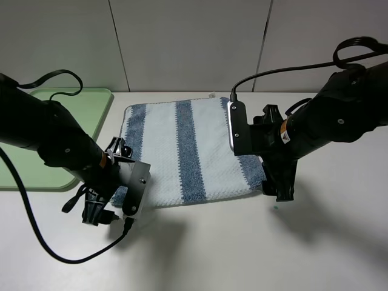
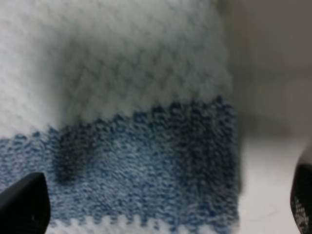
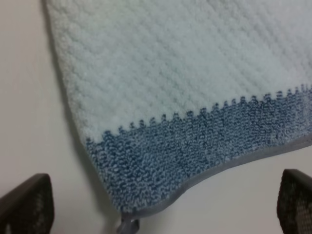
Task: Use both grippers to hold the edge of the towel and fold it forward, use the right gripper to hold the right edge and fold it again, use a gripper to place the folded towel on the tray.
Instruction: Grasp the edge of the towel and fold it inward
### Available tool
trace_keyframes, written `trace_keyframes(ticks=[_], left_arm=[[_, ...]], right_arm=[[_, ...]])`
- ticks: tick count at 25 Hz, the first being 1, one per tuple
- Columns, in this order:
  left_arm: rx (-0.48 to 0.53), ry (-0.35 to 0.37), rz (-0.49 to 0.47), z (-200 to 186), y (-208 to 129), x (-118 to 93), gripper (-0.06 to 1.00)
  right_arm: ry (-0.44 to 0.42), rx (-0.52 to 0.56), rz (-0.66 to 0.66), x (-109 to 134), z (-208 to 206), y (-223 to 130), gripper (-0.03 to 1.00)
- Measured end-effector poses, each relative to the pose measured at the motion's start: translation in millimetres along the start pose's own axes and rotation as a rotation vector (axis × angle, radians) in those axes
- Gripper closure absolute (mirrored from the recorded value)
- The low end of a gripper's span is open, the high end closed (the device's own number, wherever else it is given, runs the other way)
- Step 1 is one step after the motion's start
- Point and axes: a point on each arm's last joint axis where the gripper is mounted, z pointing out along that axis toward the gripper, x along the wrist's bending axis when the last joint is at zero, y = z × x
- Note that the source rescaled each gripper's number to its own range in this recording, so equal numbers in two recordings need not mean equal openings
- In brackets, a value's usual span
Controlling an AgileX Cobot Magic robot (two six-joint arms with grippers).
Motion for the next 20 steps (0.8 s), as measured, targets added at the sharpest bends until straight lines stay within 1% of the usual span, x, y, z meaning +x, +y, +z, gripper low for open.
trace_keyframes(ticks=[6,12,15,20], left_arm=[[-0.006,0.011,0.0,1.2,2.6,5.7,-0.02],[-0.002,0.006,0.001,1.7,2.3,5.2,0.03],[0.003,0.009,0.02,1.7,1.9,5.4,0.04],[0.021,0.007,0.066,2.5,0.3,5.3,0.13]], right_arm=[[-0.003,-0.003,0.0,-0.3,0.0,0.3,-0.03],[-0.008,-0.007,0.0,-0.7,0.0,0.7,-0.03],[-0.008,-0.008,0.0,-0.7,0.0,0.7,-0.03],[-0.008,-0.008,0.0,-0.7,0.0,0.7,-0.03]])
